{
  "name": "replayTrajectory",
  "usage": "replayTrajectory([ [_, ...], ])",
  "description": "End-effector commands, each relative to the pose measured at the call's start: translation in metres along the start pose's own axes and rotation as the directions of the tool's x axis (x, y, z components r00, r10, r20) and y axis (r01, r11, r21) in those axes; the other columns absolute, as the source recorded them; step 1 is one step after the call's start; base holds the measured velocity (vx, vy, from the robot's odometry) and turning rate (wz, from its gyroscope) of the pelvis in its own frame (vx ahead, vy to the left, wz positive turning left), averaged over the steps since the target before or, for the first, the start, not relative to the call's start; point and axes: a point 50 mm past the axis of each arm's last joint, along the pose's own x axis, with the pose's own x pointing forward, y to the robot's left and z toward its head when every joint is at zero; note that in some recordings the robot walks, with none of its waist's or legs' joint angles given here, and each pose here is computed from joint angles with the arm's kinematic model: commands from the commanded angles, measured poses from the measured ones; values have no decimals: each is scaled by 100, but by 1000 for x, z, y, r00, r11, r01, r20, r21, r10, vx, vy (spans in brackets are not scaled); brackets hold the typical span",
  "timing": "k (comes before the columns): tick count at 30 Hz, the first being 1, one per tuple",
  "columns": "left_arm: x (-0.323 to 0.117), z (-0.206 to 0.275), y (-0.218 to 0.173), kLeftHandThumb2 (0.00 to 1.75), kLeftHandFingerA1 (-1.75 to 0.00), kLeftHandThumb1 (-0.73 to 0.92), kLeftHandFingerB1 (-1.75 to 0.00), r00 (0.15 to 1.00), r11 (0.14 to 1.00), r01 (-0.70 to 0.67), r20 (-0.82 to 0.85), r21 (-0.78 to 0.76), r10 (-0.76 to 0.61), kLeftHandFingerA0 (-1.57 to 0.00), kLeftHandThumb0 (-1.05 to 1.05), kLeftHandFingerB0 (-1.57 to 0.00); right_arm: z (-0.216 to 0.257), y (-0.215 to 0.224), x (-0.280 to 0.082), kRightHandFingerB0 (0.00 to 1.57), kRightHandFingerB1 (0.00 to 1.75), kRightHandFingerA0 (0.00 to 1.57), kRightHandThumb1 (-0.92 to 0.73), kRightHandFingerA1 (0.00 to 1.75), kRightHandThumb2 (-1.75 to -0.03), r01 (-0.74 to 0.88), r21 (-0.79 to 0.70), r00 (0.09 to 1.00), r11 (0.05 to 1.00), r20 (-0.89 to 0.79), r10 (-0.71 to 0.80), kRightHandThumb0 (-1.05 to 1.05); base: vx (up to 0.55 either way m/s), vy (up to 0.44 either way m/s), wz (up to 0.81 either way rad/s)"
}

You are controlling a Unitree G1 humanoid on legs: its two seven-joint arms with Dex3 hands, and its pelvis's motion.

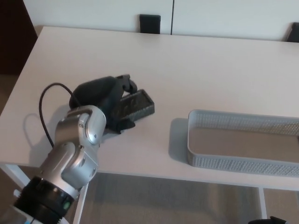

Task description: The robot walks towards a desk on which an eraser is kept on the left hand side and a container is kept on the right hand side. The robot picks up the eraser using its left hand and places it in the container.

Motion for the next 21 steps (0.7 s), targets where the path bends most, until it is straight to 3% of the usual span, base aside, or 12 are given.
replayTrajectory([
  [1, -5, 13, 19, 65, -145, 74, -55, 995, 998, -56, 85, 6, 56, -71, -30, -70, 1, -4, -1, 15, 50, 37, -45, 59, -89, 3, -56, 1000, 998, 2, -3, -25, 0, 0, 0],
  [4, -7, 25, 26, 65, -154, 80, -85, 991, 998, -60, 118, 18, 58, -64, -29, -62, 1, -3, 0, 15, 50, 36, -45, 59, -89, 1, -52, 1000, 999, 5, -1, -25, 0, 0, 0],
  [5, -8, 29, 27, 65, -155, 78, -84, 989, 997, -67, 134, 23, 64, -65, -27, -61, 1, -4, 0, 15, 50, 36, -45, 59, -89, 1, -50, 1000, 999, 5, 0, -24, 0, 0, 0],
  [6, -10, 36, 29, 64, -144, 81, -41, 987, 998, -61, 151, 28, 56, -73, -29, -52, 1, -4, 0, 15, 50, 37, -45, 59, -89, 2, -50, 1000, 999, 3, -2, -24, 0, 0, 0],
  [7, -11, 38, 29, 64, -144, 81, -41, 986, 998, -57, 156, 30, 52, -73, -29, -52, 1, -4, 0, 15, 50, 37, -45, 59, -89, 4, -50, 1000, 999, 3, -3, -24, 0, 0, 0],
  [8, -14, 47, 30, 66, -100, 87, -45, 981, 998, -54, 191, 37, 46, -80, -37, -60, 1, -4, 0, 15, 50, 37, -45, 60, -90, 4, -57, 1000, 998, 9, -4, -24, 0, 0, 0],
  [13, -22, 74, 26, 66, -130, 81, -45, 965, 995, -73, 257, 69, 53, -82, -41, -69, 1, -5, 1, 14, 50, 36, -45, 59, -90, 4, -70, 1000, 998, 5, -3, -26, 0, 0, 0],
  [14, -25, 82, 23, 65, -98, 85, -44, 959, 996, -72, 277, 57, 54, -81, -41, -70, 1, -5, 1, 14, 50, 35, -45, 59, -89, 4, -76, 1000, 997, 6, -4, -26, 0, 0, 0],
  [17, -29, 97, 17, 65, -112, 82, -41, 947, 997, -49, 319, 67, 25, -83, -39, -59, 2, -2, 1, 15, 50, 36, -45, 59, -89, 0, -81, 1000, 997, 6, 1, -26, 0, 0, 0],
  [18, -29, 103, 16, 65, -76, 85, -43, 941, 997, -31, 339, 65, 7, -75, -38, -58, 3, -3, 2, 15, 49, 36, -45, 59, -89, 2, -79, 1000, 997, 8, -1, -26, 0, 0, 0],
  [19, -28, 108, 13, 66, -95, 88, -44, 940, 998, -6, 340, 69, -17, -73, -41, -59, 3, -3, 3, 15, 50, 37, -45, 59, -89, 3, -74, 1000, 997, 12, -2, -26, 0, 0, 0],
  [21, -29, 117, 4, 72, -68, 92, -49, 940, 997, 5, 339, 72, -29, -80, -47, -60, 3, -1, 4, 15, 50, 38, -45, 60, -90, 0, -75, 1000, 997, 9, 1, -25, 0, 0, 0],
])
